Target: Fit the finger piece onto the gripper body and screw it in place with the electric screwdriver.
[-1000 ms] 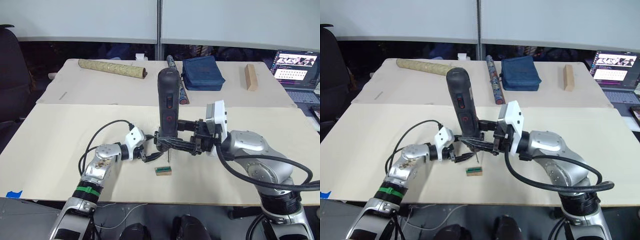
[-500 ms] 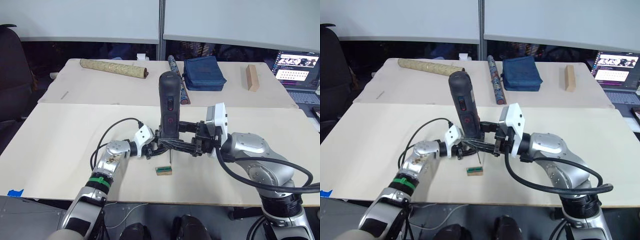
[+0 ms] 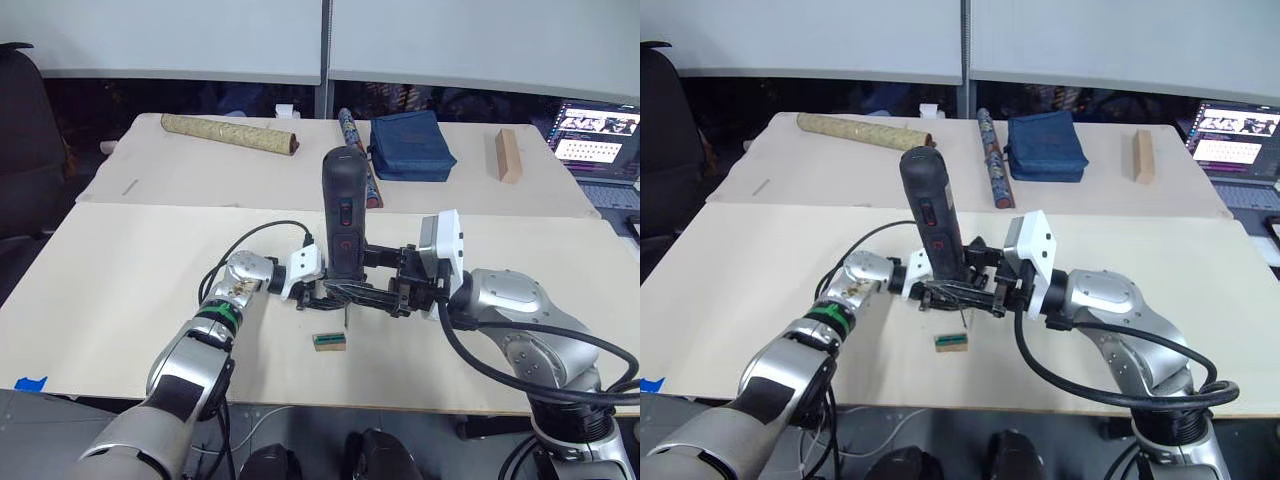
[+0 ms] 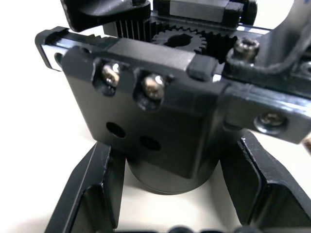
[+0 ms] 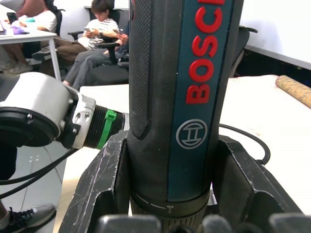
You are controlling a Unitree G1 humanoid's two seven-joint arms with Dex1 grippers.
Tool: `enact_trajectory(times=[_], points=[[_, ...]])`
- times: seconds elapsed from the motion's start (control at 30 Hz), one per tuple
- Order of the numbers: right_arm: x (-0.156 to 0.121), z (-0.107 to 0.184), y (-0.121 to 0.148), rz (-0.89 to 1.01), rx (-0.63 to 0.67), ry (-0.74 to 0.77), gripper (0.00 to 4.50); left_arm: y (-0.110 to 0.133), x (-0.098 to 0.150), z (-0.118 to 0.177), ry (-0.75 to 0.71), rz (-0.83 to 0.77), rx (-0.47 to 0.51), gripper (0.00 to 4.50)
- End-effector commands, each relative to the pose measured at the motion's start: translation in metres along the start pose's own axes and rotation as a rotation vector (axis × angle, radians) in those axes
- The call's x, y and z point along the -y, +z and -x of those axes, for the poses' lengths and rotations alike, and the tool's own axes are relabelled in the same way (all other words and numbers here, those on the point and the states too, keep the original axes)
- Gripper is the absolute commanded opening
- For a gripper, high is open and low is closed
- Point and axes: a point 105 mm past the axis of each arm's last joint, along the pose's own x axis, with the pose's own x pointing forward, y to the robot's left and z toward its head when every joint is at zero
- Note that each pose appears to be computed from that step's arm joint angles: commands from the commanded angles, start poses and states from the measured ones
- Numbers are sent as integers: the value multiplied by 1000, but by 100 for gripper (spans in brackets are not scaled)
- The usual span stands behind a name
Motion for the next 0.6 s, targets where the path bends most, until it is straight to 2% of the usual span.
enact_trajectory(times=[0.03,0.07,0.1,0.27,0.37,0.5,0.6], points=[[-7,1,21,62,62,11,194,-12,-9,16,76,50,-46,379],[-7,1,21,60,63,11,194,-15,-10,20,89,62,-52,426],[-7,1,21,60,64,10,194,-17,-10,24,91,69,-49,450],[-9,4,21,73,57,13,194,-17,-9,43,167,85,4,450],[-8,4,23,82,59,10,194,-11,3,47,184,109,51,450],[-7,4,23,79,63,11,194,-8,21,44,189,126,51,450],[-6,3,23,73,63,14,194,-6,23,34,259,155,55,450]])
